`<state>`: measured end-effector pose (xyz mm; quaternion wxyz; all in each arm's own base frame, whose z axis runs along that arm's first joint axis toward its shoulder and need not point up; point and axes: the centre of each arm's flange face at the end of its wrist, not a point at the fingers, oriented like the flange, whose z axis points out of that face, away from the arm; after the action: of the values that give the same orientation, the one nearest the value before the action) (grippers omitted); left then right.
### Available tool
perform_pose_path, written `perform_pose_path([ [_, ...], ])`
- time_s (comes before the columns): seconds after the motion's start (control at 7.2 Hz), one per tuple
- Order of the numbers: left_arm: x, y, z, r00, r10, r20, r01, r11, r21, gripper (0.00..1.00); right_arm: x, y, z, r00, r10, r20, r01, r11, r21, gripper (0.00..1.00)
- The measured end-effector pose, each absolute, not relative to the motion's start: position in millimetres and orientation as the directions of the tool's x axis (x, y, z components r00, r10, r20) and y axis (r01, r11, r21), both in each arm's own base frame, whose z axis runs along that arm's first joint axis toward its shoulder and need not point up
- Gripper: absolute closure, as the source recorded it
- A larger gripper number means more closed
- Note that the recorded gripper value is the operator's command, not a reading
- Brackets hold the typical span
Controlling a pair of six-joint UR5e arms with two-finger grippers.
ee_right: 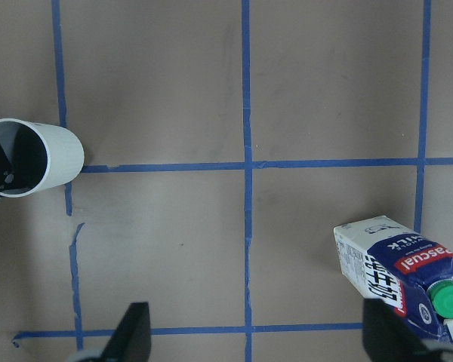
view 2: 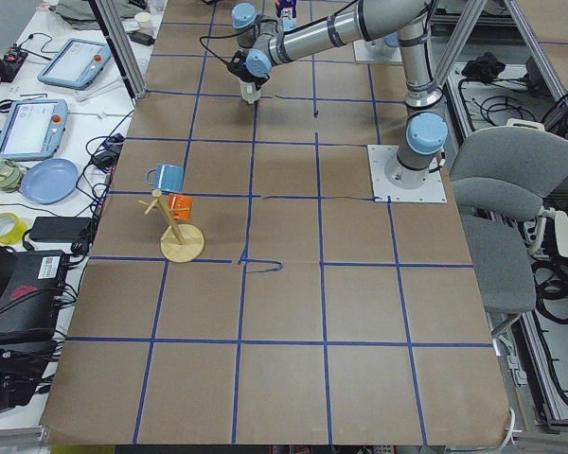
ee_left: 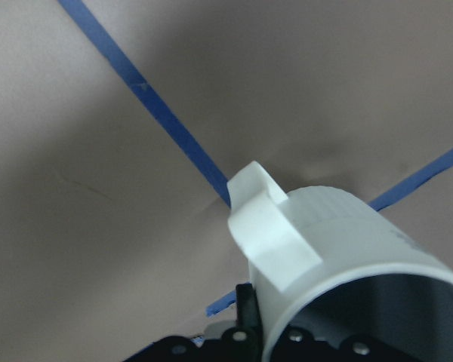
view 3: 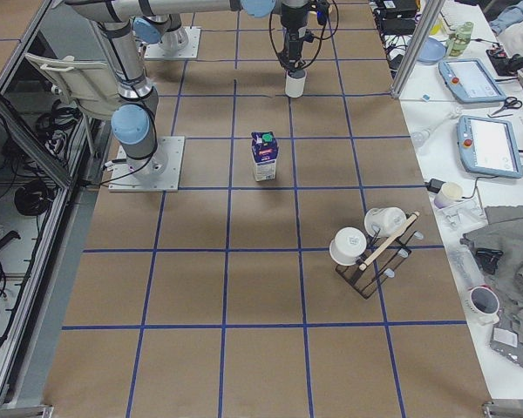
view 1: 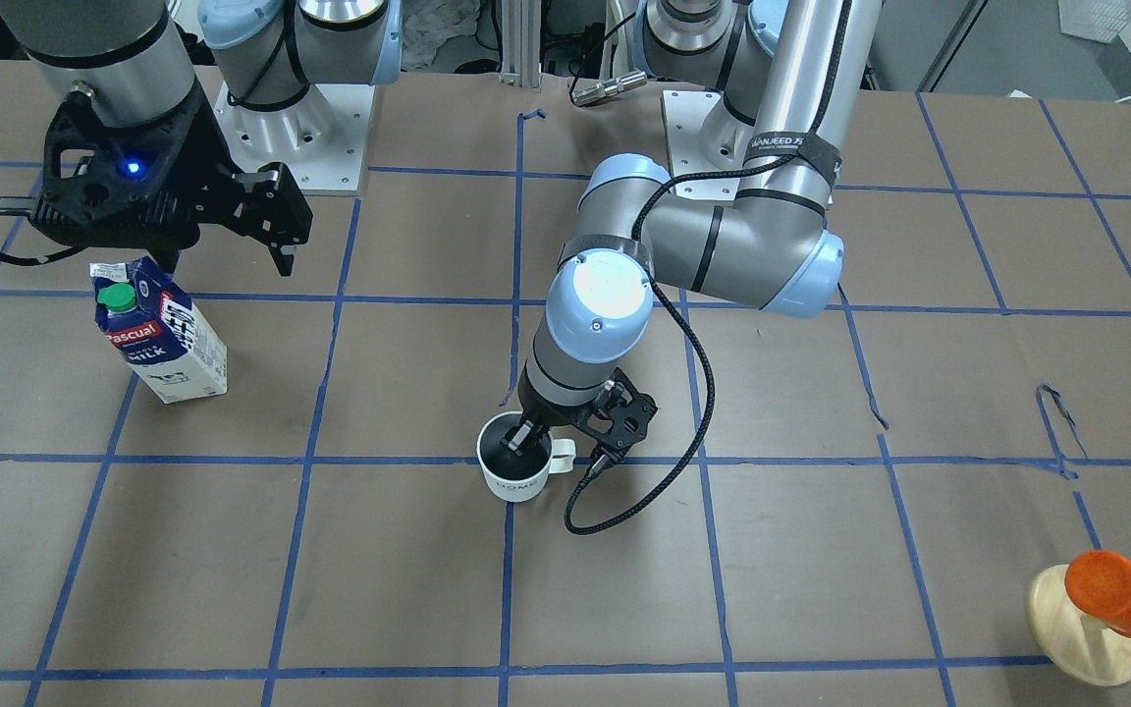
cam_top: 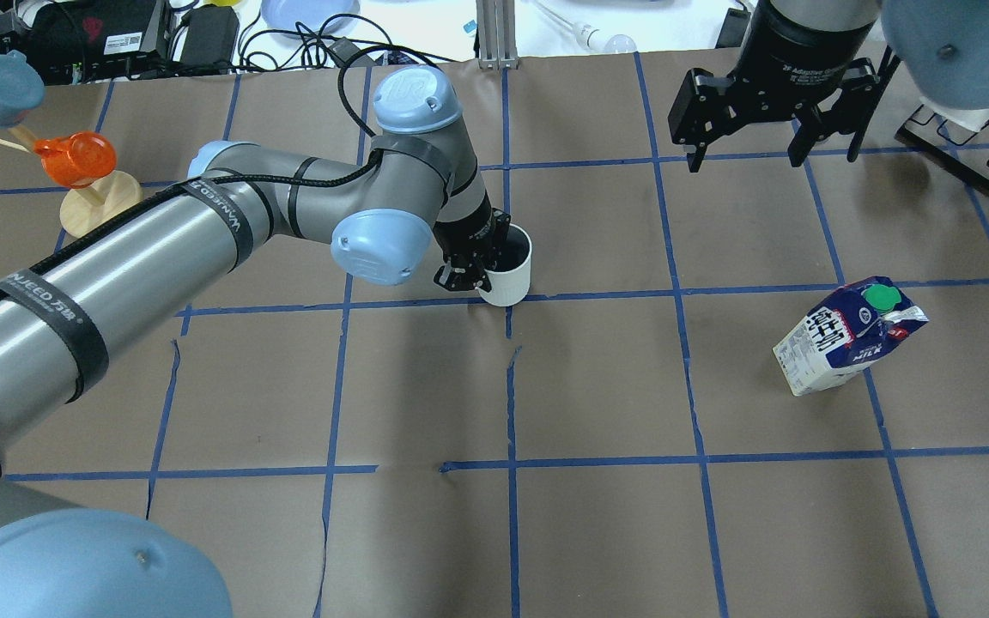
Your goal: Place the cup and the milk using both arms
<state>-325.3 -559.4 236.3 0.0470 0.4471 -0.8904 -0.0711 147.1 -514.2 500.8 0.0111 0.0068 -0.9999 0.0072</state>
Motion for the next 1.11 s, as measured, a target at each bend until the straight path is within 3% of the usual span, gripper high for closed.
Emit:
perform_pose_path([
  [0.42,-324.9,-563.4,252.7,-0.613,-0.787,0.072,-0.772,0.616,0.157,0.0,87.3,-517.9,462.2,-0.996,-0.087,0.014,-0.086,0.994,0.065,0.01],
  [0.97,-275.0,-597.8,333.1,-0.842,-0.497,0.21,-0.507,0.862,0.008,0.0,-21.7,-504.5,381.9,-0.984,-0.17,-0.045,-0.175,0.974,0.145,0.01],
  [1.11,-251.6,-602.3,356.0,-0.899,-0.378,0.222,-0.398,0.916,-0.048,0.0,-32.5,-497.3,361.6,-0.982,-0.18,-0.055,-0.186,0.97,0.155,0.1],
])
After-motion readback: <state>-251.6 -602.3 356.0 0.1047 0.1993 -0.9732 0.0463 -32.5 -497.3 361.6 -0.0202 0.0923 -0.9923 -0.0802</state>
